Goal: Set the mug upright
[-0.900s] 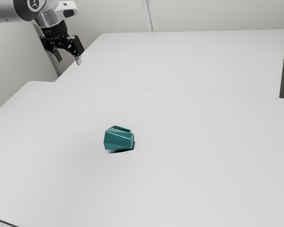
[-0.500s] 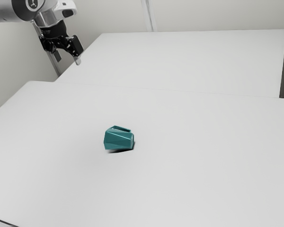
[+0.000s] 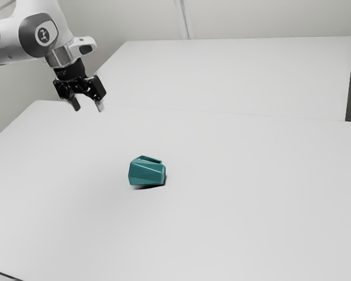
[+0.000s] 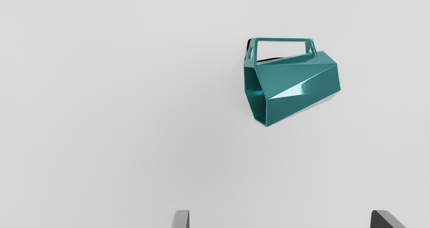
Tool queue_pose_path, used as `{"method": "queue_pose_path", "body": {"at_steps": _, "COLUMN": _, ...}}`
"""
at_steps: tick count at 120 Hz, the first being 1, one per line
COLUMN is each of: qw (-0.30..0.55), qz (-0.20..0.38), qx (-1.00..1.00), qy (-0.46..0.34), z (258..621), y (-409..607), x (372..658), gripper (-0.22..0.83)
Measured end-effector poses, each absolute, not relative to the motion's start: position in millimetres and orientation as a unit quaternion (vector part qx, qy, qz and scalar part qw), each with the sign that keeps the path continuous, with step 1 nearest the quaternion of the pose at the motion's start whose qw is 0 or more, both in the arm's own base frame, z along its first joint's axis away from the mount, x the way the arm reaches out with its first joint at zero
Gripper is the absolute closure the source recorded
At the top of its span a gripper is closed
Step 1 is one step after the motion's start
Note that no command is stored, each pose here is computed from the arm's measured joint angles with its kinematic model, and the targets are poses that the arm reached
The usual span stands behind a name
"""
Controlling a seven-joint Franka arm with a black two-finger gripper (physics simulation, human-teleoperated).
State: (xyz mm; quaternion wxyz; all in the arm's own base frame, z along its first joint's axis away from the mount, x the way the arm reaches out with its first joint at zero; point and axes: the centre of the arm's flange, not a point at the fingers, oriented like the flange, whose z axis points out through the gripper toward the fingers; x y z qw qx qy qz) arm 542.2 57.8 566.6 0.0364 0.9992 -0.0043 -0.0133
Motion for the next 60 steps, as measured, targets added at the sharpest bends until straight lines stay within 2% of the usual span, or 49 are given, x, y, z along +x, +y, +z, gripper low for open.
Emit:
{"method": "queue_pose_path", "body": {"at_steps": 34, "qw": 0.092, "qz": -0.006, "qx": 0.995, "qy": 0.049, "z": 507.4, "y": 94.4, "x": 525.2, "gripper": 0.02}}
{"method": "queue_pose_path", "body": {"at_steps": 60, "qw": 0.135, "qz": 0.017, "qx": 0.989, "qy": 0.058, "z": 481.2, "y": 99.4, "x": 524.8, "gripper": 0.03}}
